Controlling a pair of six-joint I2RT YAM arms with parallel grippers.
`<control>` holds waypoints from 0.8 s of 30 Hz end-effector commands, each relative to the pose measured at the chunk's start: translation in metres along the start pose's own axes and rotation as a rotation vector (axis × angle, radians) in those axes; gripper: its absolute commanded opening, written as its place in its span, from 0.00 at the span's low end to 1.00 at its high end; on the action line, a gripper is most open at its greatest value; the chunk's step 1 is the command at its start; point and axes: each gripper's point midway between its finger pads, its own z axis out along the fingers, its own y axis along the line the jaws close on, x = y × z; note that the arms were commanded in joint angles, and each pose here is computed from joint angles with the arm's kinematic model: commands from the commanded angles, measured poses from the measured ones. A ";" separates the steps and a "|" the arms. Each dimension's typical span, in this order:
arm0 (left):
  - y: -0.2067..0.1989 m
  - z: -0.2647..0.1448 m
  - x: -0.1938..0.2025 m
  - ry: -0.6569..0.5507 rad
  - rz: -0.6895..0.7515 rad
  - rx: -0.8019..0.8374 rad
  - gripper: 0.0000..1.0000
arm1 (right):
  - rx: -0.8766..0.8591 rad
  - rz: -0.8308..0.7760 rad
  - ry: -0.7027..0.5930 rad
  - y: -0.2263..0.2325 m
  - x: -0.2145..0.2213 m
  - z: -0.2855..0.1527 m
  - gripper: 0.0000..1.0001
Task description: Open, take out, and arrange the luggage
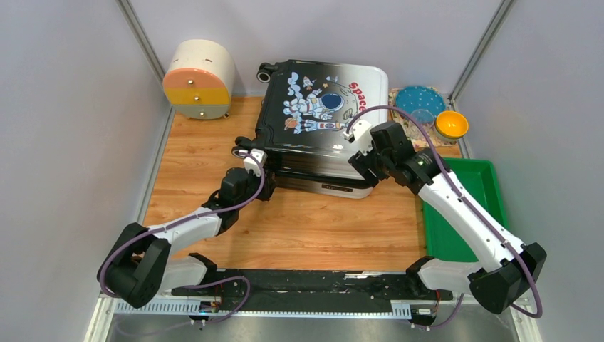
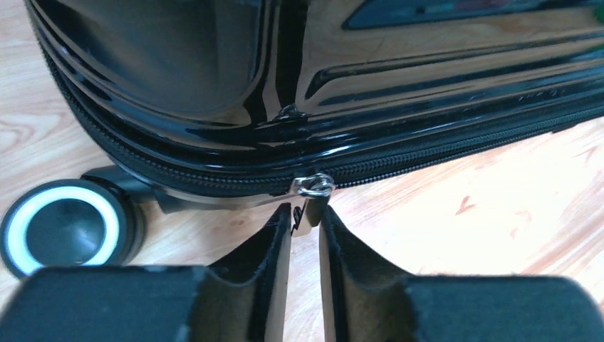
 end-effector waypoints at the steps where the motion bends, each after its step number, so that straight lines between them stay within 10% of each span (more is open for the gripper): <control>1: -0.004 0.006 -0.030 -0.085 -0.013 -0.011 0.17 | 0.020 -0.043 -0.333 -0.004 -0.082 -0.009 0.75; 4: -0.001 0.000 -0.031 -0.077 0.009 -0.027 0.00 | 0.066 -0.050 -0.310 -0.010 -0.074 -0.001 0.75; 24: 0.054 -0.048 -0.034 -0.076 -0.395 0.024 0.00 | 0.157 -0.004 -0.177 -0.035 -0.025 0.016 0.65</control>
